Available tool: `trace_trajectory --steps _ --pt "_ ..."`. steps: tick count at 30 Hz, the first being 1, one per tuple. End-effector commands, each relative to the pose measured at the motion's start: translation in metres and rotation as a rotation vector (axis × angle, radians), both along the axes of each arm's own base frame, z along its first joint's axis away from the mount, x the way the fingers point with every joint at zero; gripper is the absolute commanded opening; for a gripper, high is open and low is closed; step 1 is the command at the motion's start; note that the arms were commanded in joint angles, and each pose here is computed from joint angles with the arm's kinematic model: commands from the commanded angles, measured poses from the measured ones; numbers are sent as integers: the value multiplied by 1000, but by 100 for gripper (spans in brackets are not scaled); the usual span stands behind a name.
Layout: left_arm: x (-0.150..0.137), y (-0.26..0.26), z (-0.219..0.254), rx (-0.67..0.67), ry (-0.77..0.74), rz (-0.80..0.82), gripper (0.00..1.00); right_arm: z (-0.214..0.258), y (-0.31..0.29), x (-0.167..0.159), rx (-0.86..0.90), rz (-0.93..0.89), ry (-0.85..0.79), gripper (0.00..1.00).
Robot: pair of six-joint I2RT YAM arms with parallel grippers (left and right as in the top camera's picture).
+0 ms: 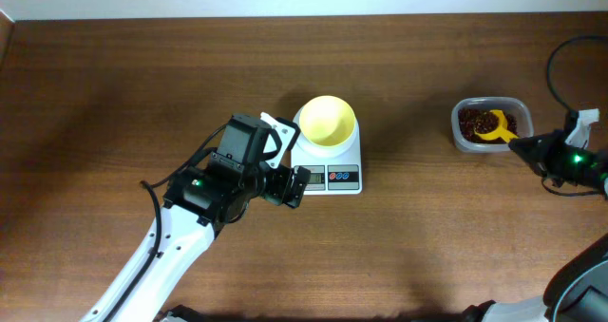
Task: Scoop item into bowl and weigh 50g on scale
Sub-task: 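Dip the yellow scoop into the red beans with the right gripper, then carry the filled scoop to the yellow bowl and pour beans in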
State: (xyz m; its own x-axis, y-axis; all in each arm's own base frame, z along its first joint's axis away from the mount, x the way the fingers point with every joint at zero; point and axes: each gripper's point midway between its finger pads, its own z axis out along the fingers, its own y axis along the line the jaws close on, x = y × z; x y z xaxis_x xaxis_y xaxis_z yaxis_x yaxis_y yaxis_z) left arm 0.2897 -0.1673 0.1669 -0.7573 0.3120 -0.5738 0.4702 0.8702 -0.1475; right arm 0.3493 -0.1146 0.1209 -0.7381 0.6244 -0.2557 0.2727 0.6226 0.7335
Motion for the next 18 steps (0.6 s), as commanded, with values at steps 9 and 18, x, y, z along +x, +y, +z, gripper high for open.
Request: trace_trajectory --steps 9,18 --pt "-1 1 -1 2 -2 6 99 11 -33 -8 300 -137 -86 4" --pt "-1 1 -1 2 -2 6 99 64 -16 -5 533 -49 -294 4"
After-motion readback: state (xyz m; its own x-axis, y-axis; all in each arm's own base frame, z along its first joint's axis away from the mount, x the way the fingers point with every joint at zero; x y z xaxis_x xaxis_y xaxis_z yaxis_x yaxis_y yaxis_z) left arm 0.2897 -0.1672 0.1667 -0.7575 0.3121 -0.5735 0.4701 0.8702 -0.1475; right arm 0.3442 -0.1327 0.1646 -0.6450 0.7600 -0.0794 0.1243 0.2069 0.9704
